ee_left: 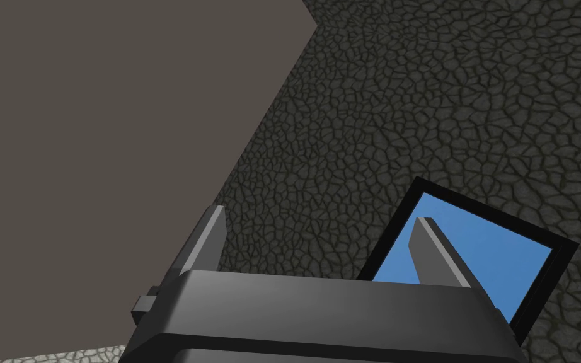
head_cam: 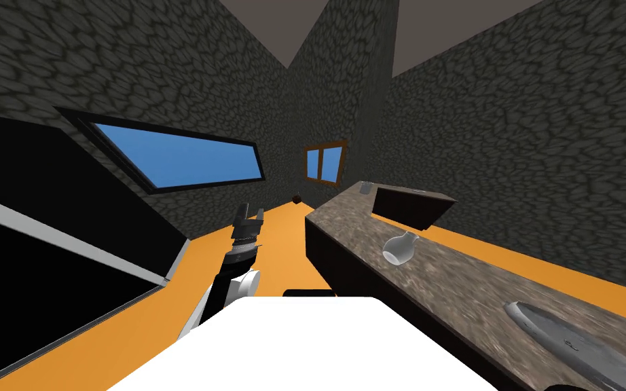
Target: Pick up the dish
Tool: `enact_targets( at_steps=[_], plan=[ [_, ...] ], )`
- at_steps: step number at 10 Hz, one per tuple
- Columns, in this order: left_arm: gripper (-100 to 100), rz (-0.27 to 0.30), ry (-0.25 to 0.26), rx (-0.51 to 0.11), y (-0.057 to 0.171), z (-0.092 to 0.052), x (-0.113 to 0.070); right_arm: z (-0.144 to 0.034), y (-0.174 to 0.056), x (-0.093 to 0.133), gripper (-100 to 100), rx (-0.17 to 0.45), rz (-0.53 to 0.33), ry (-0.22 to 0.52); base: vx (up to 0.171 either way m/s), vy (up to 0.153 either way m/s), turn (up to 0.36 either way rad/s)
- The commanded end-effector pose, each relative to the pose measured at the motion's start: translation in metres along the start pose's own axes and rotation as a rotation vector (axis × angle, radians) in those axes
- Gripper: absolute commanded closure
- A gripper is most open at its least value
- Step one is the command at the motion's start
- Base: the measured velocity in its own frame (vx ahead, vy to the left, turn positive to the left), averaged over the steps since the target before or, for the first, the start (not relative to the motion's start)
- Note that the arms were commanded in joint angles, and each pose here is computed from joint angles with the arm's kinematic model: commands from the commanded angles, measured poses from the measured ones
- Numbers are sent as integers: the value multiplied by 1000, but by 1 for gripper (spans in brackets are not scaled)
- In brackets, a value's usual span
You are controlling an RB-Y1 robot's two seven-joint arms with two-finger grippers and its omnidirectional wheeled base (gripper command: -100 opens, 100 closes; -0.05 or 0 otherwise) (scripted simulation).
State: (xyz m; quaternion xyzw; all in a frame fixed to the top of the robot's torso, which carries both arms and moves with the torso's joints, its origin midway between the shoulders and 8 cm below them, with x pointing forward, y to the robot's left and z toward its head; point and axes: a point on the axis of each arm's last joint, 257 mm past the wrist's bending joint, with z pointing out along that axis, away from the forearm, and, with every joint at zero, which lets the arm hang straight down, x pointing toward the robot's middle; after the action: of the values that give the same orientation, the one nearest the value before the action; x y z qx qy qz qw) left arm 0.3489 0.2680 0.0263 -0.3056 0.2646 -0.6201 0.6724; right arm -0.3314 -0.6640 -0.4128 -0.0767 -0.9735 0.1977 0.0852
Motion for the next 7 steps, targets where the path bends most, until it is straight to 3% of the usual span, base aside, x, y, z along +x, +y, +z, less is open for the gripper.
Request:
enact_targets(
  at_steps=[1,2,3,4,6,7],
  plan=[
    [0,0,0,0,0,0,0,-5,-22,1,-100,28,-27,9,49,7,88],
    [0,0,0,0,0,0,0,-5,-22,1,-100,28,-27,9,20,0,-33],
    [0,0,0,0,0,0,0,-12,-52,-7,-100,67,-72,15,26,9,175],
    [0,0,0,0,0,0,0,-12,-52,-7,-100,67,-72,15,32,1,124],
    [0,0,0,0,0,0,0,-27,-103,-30,-100,136,-150,17,54,1,209],
    [0,0,0,0,0,0,0,-26,-100,-32,-100,131,-151,12,53,-14,122]
  ],
)
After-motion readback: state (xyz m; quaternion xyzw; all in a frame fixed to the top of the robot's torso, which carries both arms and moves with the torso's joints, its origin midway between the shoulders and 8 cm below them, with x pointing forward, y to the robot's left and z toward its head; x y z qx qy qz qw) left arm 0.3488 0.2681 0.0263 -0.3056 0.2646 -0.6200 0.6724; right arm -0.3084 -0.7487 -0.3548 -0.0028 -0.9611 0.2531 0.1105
